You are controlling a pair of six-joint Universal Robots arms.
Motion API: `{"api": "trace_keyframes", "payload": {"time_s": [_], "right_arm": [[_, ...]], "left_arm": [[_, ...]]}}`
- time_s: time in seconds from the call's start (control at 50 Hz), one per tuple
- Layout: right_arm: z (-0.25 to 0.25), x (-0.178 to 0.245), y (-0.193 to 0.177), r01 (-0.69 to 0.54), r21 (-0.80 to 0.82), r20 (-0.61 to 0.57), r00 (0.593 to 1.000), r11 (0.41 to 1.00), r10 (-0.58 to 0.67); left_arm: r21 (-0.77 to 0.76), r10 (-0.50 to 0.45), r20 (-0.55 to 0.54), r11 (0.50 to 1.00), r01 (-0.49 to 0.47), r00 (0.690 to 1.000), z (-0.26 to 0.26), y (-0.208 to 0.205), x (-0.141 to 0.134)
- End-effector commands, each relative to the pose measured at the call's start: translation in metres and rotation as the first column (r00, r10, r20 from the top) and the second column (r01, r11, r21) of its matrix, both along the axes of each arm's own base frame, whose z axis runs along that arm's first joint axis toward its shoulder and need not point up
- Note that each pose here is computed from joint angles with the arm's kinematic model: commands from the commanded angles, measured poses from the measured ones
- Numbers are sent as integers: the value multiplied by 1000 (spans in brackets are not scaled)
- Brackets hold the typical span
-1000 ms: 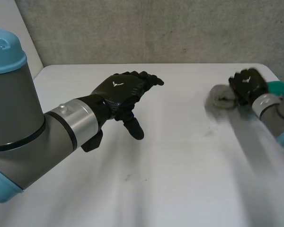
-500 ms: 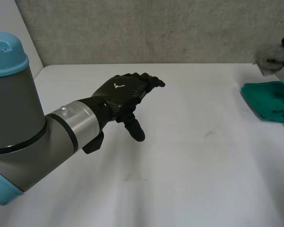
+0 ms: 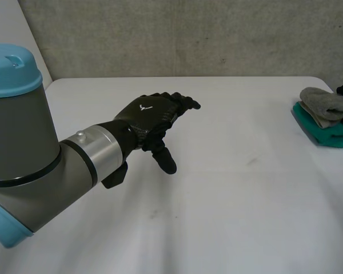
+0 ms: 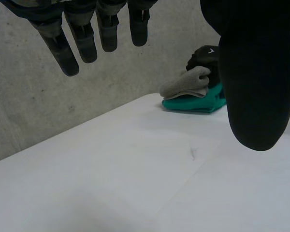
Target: Fold the laundry.
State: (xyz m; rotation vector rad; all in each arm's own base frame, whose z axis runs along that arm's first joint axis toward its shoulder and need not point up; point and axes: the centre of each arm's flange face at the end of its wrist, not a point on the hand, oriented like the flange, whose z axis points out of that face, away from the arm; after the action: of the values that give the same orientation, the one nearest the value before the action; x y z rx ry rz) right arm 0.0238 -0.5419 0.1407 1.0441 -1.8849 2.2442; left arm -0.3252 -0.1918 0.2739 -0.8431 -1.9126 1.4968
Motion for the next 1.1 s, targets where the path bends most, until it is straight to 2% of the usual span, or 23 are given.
{"api": "trace_keyframes", "payload": {"time_s": [0.02,0.22,0.34,0.4,0.44,0.46,0.52,0.54,0.6,0.62,0.64,0.68,0.7,0.74,0.76,0.82,0.84,0.9,0.92,1.0,1.02,1.1], "right_arm": [[-4,-6,6,-12,30,6,1000,999,11],[32,-25,11,102,0,-29,994,995,-102],[56,-24,20,124,-65,-160,978,990,-133],[73,-27,27,165,-112,-254,948,980,-189],[84,-30,30,203,-148,-311,919,968,-240],[95,-33,32,245,-192,-369,879,950,-301],[111,-39,34,313,-263,-442,802,913,-402],[123,-44,35,357,-321,-487,732,877,-477],[146,-52,38,420,-406,-514,629,811,-583],[163,-55,40,455,-459,-495,582,763,-645],[168,-55,41,465,-476,-481,573,746,-664],[181,-45,43,466,-499,-443,588,731,-677],[190,-19,45,444,-497,-392,652,745,-649],[197,10,51,423,-472,-326,731,773,-599],[206,36,60,407,-436,-246,804,802,-542],[218,69,83,376,-353,-109,893,857,-437],[221,88,99,342,-285,-26,931,895,-364],[217,111,123,287,-176,91,957,942,-275],[214,128,142,239,-108,171,961,965,-218],[195,165,190,130,29,286,949,991,-133],[187,171,198,109,56,296,948,992,-121],[159,191,226,64,128,302,948,990,-100]], "left_arm": [[0,0,-2,1000,0,1000,0,0,0],[-5,3,-5,1000,-3,1000,2,-1,1],[-14,6,-12,1000,-6,1000,6,-1,2],[-15,9,-12,1000,-9,1000,7,-2,3],[-17,9,-14,1000,-9,1000,8,-1,3],[-20,12,-16,1000,-12,1000,9,-2,3],[-29,10,-22,1000,-11,1000,12,-1,4],[-31,12,-24,999,-12,1000,13,-1,4],[-44,20,-31,999,-22,999,18,-2,7],[-47,23,-33,999,-25,999,19,-3,8],[-56,32,-41,998,-34,999,23,-4,10],[-70,44,-51,996,-47,998,28,-6,13],[-79,48,-57,995,-52,997,30,-7,14],[-119,72,-83,990,-82,994,41,-11,19],[-138,86,-94,986,-98,992,45,-13,22],[-206,168,-149,958,-197,974,63,-23,36],[-220,194,-158,949,-226,968,67,-26,40],[-254,270,-178,916,-310,946,74,-35,54],[-253,284,-179,912,-323,942,73,-37,57],[-252,365,-178,881,-401,914,70,-58,78],[-240,410,-164,866,-439,897,64,-68,90],[-209,472,-136,846,-490,871,49,-79,108]]}}
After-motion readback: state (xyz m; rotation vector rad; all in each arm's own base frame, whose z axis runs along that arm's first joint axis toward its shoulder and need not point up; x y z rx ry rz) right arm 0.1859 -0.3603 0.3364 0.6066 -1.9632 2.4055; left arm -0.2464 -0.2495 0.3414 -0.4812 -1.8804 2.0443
